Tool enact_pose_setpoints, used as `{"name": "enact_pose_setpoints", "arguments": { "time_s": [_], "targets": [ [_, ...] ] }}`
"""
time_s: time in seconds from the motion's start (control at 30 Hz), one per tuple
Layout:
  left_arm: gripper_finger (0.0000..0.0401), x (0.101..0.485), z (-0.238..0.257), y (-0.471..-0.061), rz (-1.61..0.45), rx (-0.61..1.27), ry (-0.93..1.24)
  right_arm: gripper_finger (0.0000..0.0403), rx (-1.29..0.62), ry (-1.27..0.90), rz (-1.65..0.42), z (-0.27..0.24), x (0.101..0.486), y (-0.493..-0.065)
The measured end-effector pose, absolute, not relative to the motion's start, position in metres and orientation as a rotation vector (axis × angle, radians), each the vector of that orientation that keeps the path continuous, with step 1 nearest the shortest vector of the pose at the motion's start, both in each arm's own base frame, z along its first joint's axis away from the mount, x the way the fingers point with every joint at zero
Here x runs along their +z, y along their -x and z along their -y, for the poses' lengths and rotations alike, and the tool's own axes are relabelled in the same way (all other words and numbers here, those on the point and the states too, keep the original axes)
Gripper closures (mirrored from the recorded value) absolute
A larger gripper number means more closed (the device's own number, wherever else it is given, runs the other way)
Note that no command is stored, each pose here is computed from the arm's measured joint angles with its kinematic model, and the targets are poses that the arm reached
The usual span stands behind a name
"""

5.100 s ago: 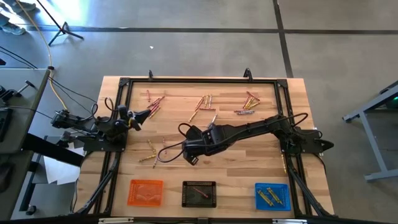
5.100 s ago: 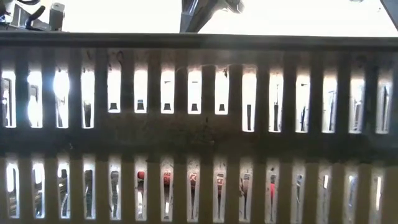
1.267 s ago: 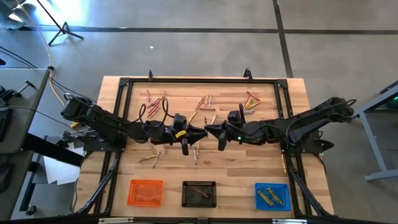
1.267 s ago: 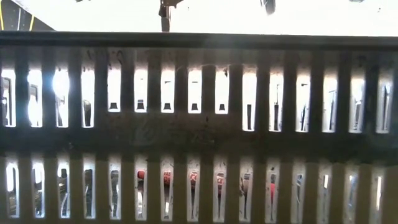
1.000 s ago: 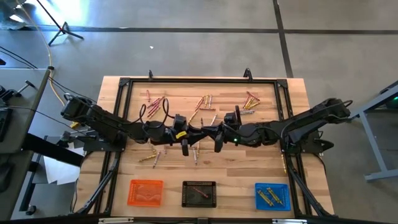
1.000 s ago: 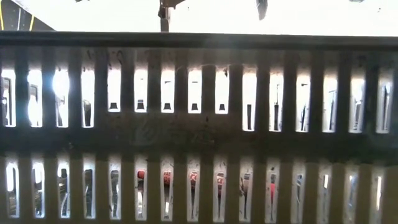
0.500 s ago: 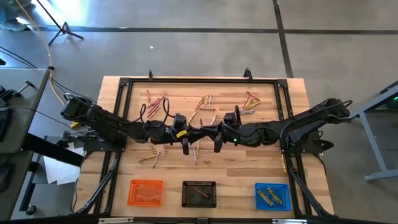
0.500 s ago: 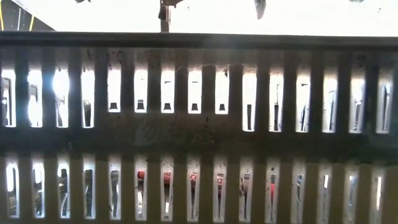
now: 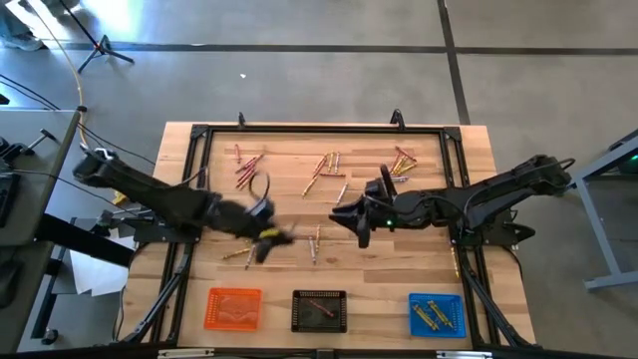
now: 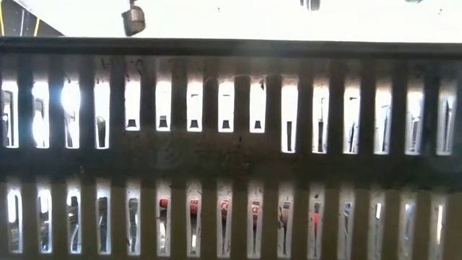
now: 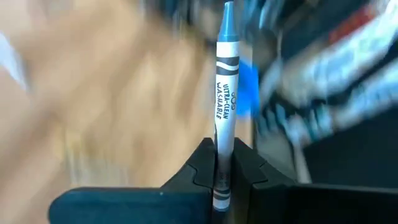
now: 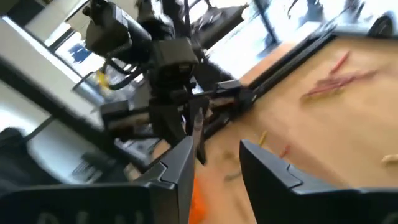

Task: Sort crayons
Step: Put the gray crayon into the orange bin

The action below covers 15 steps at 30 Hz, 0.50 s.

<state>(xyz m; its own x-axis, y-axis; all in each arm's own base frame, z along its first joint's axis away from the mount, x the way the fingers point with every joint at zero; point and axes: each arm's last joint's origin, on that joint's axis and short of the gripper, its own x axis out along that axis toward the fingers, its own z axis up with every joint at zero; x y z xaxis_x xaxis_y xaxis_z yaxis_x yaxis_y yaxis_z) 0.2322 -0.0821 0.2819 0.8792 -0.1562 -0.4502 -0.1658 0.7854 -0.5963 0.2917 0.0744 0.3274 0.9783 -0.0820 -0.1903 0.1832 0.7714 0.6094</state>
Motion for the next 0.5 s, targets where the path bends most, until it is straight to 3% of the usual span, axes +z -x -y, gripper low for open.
{"name": "enact_pose_setpoints", "arguments": {
  "time_s": [0.13,0.33,0.5],
  "targets": [
    [0.0397,0.271,0.113,-0.189,-0.817,-0.009,0.822,0.0299,-0.106,-0.700,-0.217,-0.081,0.322,-0.291],
    [0.0396,0.251,0.166,-0.157,-1.059,0.040,0.996,0.0311,-0.169,-0.744,-0.333,-0.083,0.309,-0.287],
    [0.0395,0.218,0.193,-0.149,-1.200,0.168,0.925,0.0313,-0.202,-0.747,-0.360,-0.080,0.305,-0.287]
  ]
}}
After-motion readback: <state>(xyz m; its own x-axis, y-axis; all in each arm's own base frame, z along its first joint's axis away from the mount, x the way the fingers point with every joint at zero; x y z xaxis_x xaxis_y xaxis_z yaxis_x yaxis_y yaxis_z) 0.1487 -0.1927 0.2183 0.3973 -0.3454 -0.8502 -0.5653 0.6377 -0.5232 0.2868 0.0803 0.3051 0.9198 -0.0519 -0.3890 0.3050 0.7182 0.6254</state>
